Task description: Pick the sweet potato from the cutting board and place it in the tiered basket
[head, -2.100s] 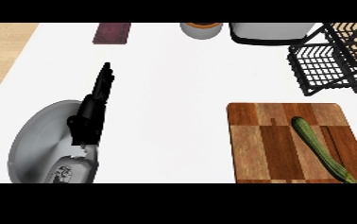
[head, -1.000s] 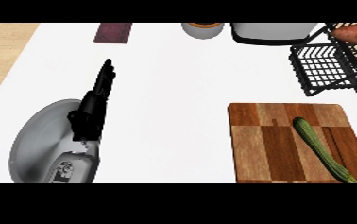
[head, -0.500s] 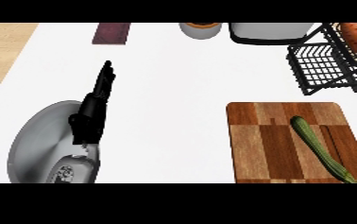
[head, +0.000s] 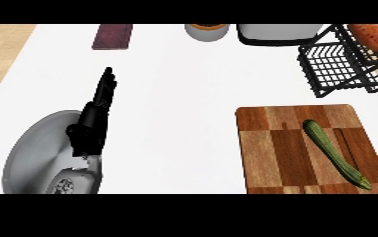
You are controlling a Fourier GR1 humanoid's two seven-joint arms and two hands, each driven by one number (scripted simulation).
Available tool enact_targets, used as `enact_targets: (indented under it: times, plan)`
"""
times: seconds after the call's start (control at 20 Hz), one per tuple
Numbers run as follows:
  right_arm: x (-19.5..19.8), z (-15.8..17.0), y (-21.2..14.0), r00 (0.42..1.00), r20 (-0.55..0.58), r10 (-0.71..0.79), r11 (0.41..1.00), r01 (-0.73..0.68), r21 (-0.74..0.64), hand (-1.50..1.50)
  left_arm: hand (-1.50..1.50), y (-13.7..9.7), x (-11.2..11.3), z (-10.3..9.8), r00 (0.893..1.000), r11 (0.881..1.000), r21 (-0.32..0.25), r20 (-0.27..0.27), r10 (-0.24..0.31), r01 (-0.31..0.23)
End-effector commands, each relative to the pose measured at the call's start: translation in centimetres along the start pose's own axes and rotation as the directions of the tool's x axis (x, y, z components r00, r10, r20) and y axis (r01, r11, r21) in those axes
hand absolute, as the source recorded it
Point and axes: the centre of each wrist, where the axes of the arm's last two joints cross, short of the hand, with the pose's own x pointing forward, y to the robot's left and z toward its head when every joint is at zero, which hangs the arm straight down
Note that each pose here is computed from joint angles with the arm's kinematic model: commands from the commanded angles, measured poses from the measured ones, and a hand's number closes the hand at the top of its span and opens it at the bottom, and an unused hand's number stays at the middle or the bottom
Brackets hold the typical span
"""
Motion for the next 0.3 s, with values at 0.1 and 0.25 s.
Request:
enact_targets:
  times: [0.1, 0.25]
  plan:
    - [-6.6, 2.9, -8.9, 0.996, -0.004, -0.084, 0.996, 0.084, -0.015, -1.5, 0.0, 0.5, -0.8, 0.9, 1.0, 1.0, -0.001, -0.017, 0.01, -0.01]
    - [-9.4, 4.4, -11.2, 0.994, -0.006, -0.107, 0.994, 0.107, 0.01, -1.5, 0.0, 1.2, 0.2, -0.1, 1.0, 1.0, 0.002, -0.002, 0.004, -0.004]
